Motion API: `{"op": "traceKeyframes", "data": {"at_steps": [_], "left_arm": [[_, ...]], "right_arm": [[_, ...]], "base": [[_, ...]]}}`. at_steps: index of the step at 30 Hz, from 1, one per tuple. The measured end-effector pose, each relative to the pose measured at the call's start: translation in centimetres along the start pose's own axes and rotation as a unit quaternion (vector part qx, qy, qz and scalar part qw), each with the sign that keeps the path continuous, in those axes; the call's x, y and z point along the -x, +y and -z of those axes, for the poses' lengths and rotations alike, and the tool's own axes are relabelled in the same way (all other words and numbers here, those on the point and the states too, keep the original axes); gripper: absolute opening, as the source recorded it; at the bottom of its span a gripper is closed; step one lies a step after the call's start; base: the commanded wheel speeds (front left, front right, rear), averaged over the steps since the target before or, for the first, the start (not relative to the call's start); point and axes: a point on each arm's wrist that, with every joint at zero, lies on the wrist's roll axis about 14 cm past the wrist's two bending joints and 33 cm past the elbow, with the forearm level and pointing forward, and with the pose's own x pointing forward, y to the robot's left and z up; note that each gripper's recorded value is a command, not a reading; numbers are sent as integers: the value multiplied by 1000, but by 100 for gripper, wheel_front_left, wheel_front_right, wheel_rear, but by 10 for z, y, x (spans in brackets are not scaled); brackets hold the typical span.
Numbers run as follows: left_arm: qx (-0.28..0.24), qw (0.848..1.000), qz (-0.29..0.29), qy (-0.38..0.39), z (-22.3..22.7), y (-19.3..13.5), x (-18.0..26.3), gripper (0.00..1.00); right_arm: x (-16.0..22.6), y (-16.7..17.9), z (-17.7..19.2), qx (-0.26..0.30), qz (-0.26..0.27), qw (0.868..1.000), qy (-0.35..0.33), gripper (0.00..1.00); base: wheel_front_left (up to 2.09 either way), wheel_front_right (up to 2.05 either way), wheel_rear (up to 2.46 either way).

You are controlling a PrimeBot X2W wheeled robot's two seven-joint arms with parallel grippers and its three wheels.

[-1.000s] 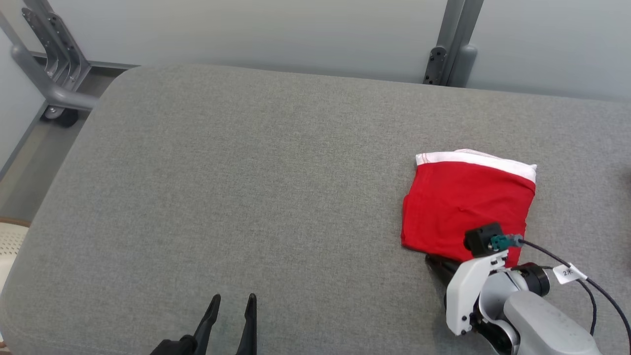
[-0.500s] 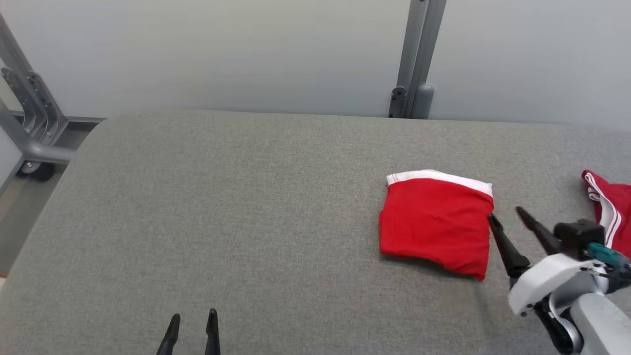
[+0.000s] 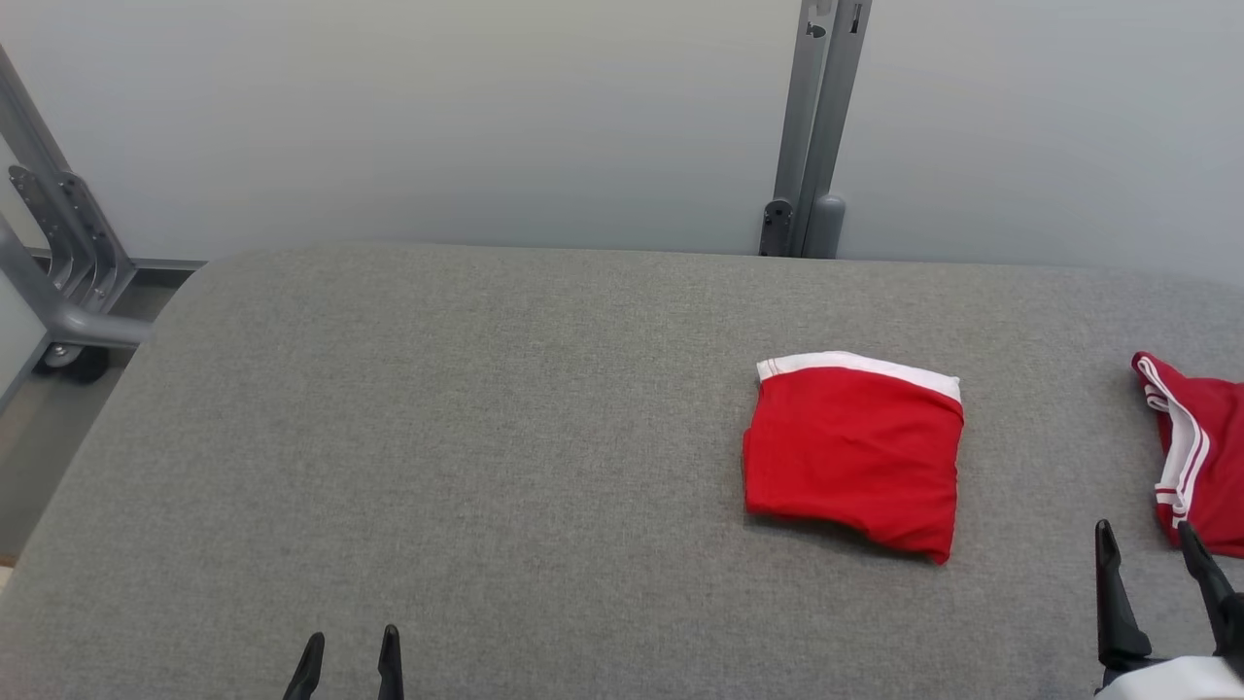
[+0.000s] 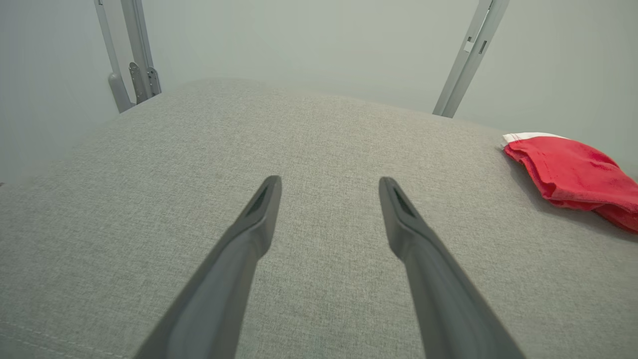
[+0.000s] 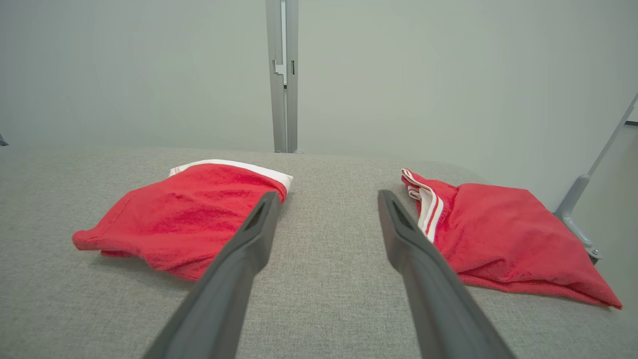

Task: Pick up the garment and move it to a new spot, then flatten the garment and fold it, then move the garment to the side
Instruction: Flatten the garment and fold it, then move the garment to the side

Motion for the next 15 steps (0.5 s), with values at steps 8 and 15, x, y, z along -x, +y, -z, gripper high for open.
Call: {"op": "traceKeyframes", "data": {"at_steps": [8, 15], "left_arm": [[-7, 1000, 11, -1, -2, -3, -8, 100], [-9, 1000, 19, -4, -6, -7, -15, 100]], "right_arm": [[10, 2, 18, -16, 23, 999, 25, 100], [-9, 18, 15, -72, 13, 997, 15, 100]], "base": [[0, 0, 0], [0, 0, 0]]}}
